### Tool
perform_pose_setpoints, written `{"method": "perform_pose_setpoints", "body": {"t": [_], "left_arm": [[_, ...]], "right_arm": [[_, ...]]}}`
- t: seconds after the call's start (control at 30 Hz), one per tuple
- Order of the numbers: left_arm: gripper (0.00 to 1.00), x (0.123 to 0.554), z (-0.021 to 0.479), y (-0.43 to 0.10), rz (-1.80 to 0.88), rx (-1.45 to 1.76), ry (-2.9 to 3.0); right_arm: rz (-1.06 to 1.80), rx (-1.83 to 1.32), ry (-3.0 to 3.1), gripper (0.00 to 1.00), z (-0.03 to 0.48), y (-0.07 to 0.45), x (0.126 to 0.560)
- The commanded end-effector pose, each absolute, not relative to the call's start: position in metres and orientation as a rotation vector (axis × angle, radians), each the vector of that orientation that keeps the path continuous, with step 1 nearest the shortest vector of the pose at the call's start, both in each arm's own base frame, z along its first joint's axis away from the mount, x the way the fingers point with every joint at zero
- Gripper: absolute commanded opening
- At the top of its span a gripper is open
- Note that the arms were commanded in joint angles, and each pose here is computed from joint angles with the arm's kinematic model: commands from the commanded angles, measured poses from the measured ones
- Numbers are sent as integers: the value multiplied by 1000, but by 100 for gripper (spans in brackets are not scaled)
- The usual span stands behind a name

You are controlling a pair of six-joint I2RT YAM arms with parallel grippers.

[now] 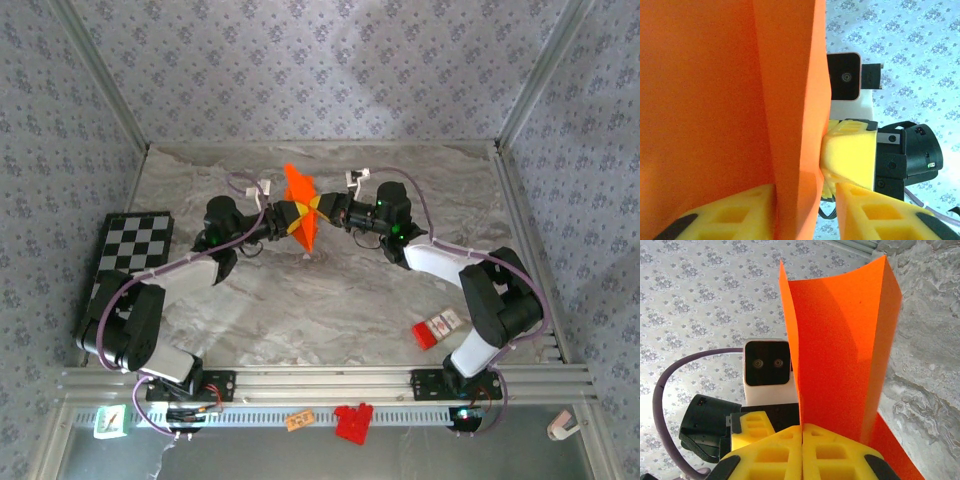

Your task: Fold a paper plane with a square sheet of paper (pick it up from the middle)

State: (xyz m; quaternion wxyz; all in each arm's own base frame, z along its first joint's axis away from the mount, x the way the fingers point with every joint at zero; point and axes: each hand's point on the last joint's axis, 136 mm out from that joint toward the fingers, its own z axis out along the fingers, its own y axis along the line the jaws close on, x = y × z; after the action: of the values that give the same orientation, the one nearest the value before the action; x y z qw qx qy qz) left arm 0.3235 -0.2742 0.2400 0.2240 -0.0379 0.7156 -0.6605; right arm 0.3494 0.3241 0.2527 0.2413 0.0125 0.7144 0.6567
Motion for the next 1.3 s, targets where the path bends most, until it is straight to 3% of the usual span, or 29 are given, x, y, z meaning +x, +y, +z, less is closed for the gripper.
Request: {"method": "perform_pose_setpoints", "body": {"t": [0.0, 0.57, 0.83, 1.03, 1.27], "left_arm": [[33, 320, 261, -280, -1846, 0, 1897], [17, 320, 259, -276, -1790, 21, 1887], [12, 323, 245, -274, -1690, 27, 1972], [12, 326, 207, -256, -1323, 63, 2211], [12, 332, 173, -218, -680, 182, 2443]], "right_arm": [[1822, 28, 1942, 8, 252, 322, 348], [1823, 39, 1943, 14, 250, 319, 349], [1690, 43, 1991, 34, 242, 300, 352], [1235, 89, 2140, 55, 214, 247, 351], [833, 159, 2249, 61, 199, 188, 341]]}}
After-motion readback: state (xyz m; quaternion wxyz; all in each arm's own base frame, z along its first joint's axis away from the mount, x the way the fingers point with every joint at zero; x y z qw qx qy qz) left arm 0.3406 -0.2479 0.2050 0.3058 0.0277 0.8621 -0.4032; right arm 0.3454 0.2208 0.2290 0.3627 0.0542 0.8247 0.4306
